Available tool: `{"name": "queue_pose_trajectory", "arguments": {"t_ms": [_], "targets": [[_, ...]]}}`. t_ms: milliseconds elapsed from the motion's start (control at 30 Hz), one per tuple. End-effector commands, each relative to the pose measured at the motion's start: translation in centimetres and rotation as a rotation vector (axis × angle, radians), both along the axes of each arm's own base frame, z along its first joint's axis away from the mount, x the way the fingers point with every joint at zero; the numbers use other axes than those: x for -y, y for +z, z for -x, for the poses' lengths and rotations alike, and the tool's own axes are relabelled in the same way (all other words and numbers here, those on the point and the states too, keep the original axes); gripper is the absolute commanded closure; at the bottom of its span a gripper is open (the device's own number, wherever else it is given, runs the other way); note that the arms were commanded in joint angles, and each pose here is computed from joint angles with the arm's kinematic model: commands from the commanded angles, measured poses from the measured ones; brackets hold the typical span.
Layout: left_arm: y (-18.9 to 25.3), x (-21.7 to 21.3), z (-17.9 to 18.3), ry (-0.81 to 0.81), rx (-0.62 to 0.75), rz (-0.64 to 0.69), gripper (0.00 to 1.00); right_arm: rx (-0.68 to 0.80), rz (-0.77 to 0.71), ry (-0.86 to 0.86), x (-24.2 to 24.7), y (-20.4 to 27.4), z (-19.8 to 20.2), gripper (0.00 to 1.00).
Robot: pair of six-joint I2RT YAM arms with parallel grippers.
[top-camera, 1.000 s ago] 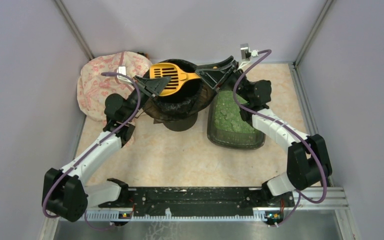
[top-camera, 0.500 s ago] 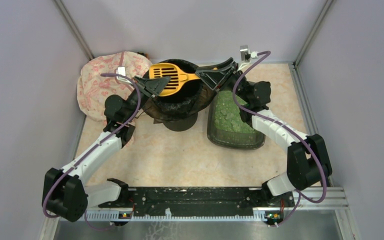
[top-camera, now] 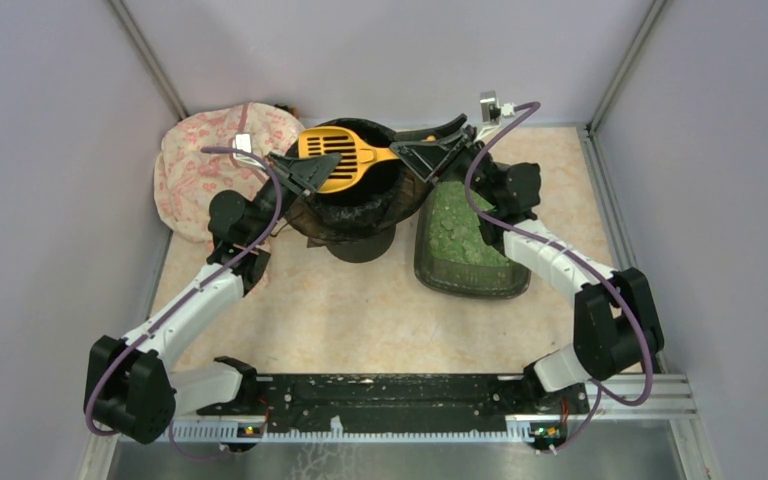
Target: Clean the litter box
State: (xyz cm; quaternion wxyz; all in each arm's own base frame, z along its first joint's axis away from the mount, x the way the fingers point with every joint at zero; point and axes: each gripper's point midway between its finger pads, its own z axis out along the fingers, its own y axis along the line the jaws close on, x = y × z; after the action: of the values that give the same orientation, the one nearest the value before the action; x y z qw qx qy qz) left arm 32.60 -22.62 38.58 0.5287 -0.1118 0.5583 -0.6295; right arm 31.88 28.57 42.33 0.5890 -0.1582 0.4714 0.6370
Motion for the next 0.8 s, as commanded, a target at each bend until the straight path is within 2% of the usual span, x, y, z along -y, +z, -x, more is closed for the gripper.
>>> {"name": "queue_pose_trajectory", "arguments": {"t_ms": [0, 200, 467, 600, 767], "targets": [[3.04, 0.17, 2.32, -0.058, 0.117, 0.046, 1.00, 0.006, -0.003, -0.031, 0.02, 0.01, -0.94, 0.46], [3.03, 0.11, 2.31, -0.053, 0.120, 0.043, 1.00, -0.003, -0.007, -0.031, 0.10, -0.01, -1.21, 0.44], [2.84, 0.19, 2.10, -0.053, 0.116, 0.044, 1.00, 0.000, -0.024, -0.018, 0.29, 0.11, -0.62, 0.76], [2.78, 0.23, 2.08, -0.055, 0.115, 0.044, 1.00, -0.002, -0.029, -0.018, 0.36, 0.01, -0.54, 0.98], [2.38, 0.20, 1.93, -0.050, 0.104, 0.042, 1.00, -0.003, -0.039, -0.011, 0.42, 0.04, -0.45, 1.00]]}}
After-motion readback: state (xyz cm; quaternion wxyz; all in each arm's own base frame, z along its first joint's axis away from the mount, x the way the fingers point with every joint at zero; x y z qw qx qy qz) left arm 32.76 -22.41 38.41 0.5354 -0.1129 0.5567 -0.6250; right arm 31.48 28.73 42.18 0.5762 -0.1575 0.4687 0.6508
